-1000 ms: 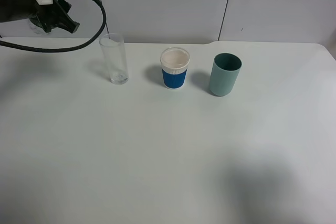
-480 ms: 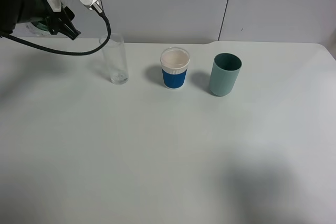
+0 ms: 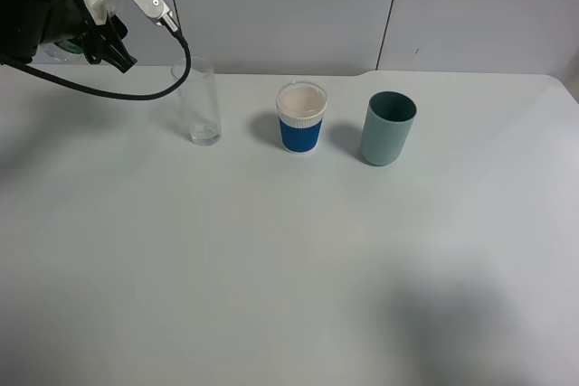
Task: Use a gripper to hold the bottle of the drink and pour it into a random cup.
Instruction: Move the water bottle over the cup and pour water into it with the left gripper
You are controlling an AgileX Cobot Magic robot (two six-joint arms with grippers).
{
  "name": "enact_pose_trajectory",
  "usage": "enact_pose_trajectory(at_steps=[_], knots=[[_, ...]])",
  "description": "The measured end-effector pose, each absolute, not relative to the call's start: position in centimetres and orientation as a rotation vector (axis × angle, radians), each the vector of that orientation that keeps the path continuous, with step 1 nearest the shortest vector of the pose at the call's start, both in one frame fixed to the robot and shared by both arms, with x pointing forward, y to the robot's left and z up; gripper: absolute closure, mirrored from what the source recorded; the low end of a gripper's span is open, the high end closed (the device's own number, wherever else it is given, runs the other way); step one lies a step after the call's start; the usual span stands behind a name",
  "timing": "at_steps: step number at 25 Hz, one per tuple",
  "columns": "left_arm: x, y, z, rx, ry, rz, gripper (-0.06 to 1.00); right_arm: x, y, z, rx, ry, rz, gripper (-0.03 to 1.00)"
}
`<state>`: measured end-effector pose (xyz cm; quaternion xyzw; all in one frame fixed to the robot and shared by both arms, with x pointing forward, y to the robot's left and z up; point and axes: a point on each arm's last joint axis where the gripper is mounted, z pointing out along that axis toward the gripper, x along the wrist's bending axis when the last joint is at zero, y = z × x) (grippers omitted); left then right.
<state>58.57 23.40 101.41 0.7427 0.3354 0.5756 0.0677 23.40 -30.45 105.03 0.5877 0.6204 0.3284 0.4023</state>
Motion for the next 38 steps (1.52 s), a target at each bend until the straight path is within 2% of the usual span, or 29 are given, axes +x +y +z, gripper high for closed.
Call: enact_pose_trajectory(at_steps=[7, 14, 25, 38], knots=[[58.6, 22.9, 101.1, 2.345, 0.917, 1.79, 0.4, 23.4, -30.5, 105.0, 1.485, 1.568, 0.83, 0.23], [59.0, 21.8, 98.7, 2.495, 0.828, 1.757, 0.4, 23.4, -30.5, 105.0, 1.485, 1.568, 0.83, 0.23], [59.7, 21.7, 96.9, 2.596, 0.771, 1.765, 0.4, 23.4, -30.5, 105.0, 1.485, 1.568, 0.83, 0.23], [60.0, 21.8, 97.2, 2.616, 0.666, 1.878, 0.4, 23.4, -30.5, 105.0, 1.485, 1.568, 0.83, 0.23]])
